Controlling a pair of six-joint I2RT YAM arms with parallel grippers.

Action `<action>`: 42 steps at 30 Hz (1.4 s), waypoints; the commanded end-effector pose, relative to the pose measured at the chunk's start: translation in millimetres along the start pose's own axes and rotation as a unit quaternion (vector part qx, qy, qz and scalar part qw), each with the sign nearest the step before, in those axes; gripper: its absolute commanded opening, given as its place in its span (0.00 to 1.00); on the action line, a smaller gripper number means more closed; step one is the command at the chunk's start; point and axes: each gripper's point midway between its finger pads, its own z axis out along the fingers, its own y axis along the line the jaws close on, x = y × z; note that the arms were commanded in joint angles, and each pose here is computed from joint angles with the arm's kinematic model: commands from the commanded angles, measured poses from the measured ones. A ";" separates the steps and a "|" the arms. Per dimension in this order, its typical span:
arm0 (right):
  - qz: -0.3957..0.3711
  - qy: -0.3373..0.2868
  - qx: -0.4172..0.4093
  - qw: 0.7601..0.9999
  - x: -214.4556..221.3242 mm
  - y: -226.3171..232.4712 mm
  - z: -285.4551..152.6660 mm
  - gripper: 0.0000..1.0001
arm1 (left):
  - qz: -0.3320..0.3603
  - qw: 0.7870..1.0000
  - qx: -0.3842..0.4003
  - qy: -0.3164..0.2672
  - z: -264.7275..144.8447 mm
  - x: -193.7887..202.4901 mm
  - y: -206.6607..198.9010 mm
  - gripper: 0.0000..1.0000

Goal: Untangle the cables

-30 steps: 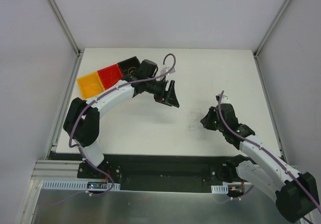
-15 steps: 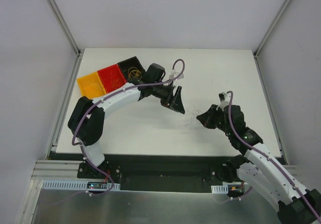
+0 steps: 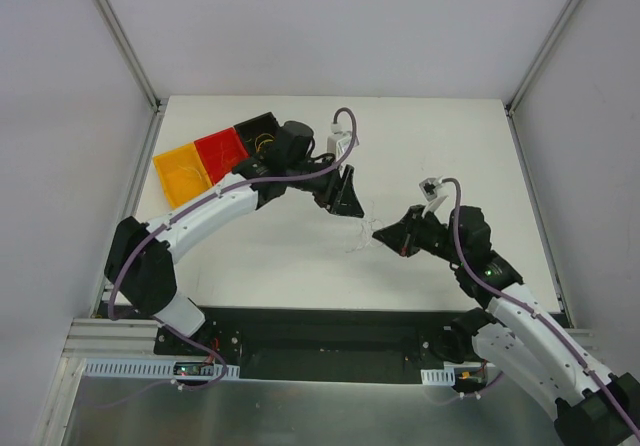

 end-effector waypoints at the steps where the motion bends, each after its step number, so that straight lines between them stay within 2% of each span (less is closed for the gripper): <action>1: -0.055 -0.006 -0.069 0.996 -16.8 34.9 -6.6 0.00 | 0.079 0.996 -0.003 -0.034 -12.5 -14.6 -17.1 0.54; 6: -0.066 0.005 -0.062 0.996 -15.0 34.4 -10.8 0.00 | 0.089 0.995 0.009 -0.034 -14.4 -15.5 -25.2 0.56; 10: -0.067 0.006 -0.055 0.996 -13.8 31.8 -11.4 0.00 | 0.095 0.995 0.001 -0.041 -18.5 -18.1 -26.1 0.41; 11: -0.068 0.005 -0.055 0.996 -13.9 32.0 -12.0 0.00 | 0.098 0.994 -0.003 -0.045 -20.1 -19.0 -26.7 0.41; 12: -0.068 0.006 -0.054 0.996 -13.3 31.2 -11.8 0.00 | 0.095 0.994 -0.015 -0.048 -20.9 -19.5 -23.4 0.41; 13: -0.068 0.006 -0.051 0.996 -12.5 29.8 -12.0 0.00 | 0.091 0.994 -0.030 -0.053 -23.1 -20.2 -19.6 0.46; 15: -0.071 0.003 -0.051 0.996 -13.6 30.2 -12.7 0.00 | 0.088 0.994 -0.044 -0.055 -23.6 -19.6 -15.2 0.60; 17: -0.072 0.002 -0.050 0.996 -13.7 30.0 -13.1 0.00 | 0.075 0.995 -0.046 -0.046 -20.6 -17.6 -11.0 0.65; 21: -0.075 0.000 -0.045 0.996 -13.7 27.7 -13.7 0.00 | 0.033 0.997 -0.062 -0.015 -13.3 -11.4 1.4 0.65; 25: -0.080 -0.002 -0.037 0.996 -14.0 24.9 -14.7 0.00 | -0.022 0.998 -0.053 0.015 -4.4 -2.8 11.7 0.55; 29: -0.086 -0.002 -0.035 0.996 -14.1 24.7 -16.3 0.00 | -0.061 0.997 -0.033 0.039 4.0 5.7 15.1 0.58; 35: -0.092 -0.006 -0.041 0.995 -15.7 26.9 -16.1 0.00 | -0.082 0.994 -0.014 0.064 14.1 14.3 18.9 0.56; 37: -0.095 -0.006 -0.046 0.994 -14.9 28.8 -15.4 0.00 | -0.085 0.994 -0.001 0.071 15.9 15.9 16.0 0.51; 42: -0.106 -0.006 -0.057 0.993 -10.8 33.0 -14.5 0.00 | -0.070 0.995 -0.002 0.069 16.0 14.8 15.9 0.12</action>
